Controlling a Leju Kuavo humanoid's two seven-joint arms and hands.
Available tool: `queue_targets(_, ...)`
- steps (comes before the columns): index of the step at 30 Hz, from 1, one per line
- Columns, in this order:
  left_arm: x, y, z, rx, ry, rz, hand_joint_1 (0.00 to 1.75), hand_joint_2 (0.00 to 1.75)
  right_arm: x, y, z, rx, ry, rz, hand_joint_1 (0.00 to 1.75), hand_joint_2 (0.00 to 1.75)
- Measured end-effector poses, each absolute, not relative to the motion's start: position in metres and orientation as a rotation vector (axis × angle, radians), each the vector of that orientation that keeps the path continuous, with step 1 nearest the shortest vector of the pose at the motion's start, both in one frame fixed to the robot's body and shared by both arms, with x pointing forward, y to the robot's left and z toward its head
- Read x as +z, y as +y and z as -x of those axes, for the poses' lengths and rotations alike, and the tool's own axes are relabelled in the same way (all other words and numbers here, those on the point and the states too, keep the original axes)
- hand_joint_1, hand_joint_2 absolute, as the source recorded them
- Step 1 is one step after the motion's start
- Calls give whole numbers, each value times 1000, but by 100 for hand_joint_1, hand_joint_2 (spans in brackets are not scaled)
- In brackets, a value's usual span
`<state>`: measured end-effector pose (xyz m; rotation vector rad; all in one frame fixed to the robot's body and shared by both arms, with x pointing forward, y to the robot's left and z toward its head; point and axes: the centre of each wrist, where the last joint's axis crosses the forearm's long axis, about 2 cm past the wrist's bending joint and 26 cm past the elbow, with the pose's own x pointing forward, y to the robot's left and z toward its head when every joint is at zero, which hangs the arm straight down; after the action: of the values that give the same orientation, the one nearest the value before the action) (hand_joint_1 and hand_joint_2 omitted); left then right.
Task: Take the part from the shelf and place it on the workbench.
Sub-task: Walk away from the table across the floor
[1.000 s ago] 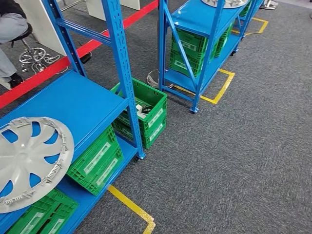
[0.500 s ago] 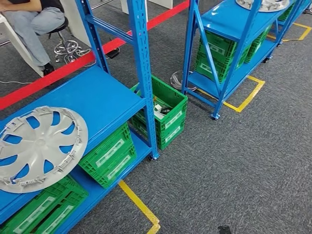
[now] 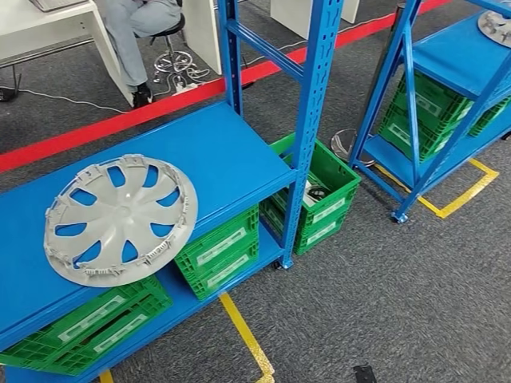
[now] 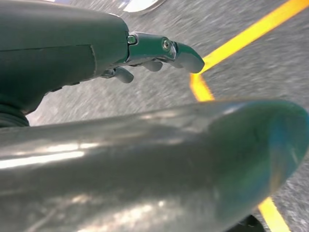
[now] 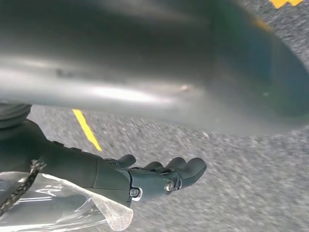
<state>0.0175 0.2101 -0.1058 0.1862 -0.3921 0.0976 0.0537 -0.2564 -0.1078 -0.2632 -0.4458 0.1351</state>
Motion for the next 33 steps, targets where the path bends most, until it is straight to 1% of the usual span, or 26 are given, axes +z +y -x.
queue_targets(6, -108, 219, -10, 132, -343, -168, 0, 0, -106, -251, -65, 183, -477, 235, 0, 0)
queue_targets(15, -107, 216, -17, 121, -407, -186, 0, 0, -104, -246, -75, 235, -507, 224, 0, 0)
queue_targets(33, -106, 213, -23, 139, -419, -183, 0, 0, -105, -242, -65, 247, -474, 228, 0, 0)
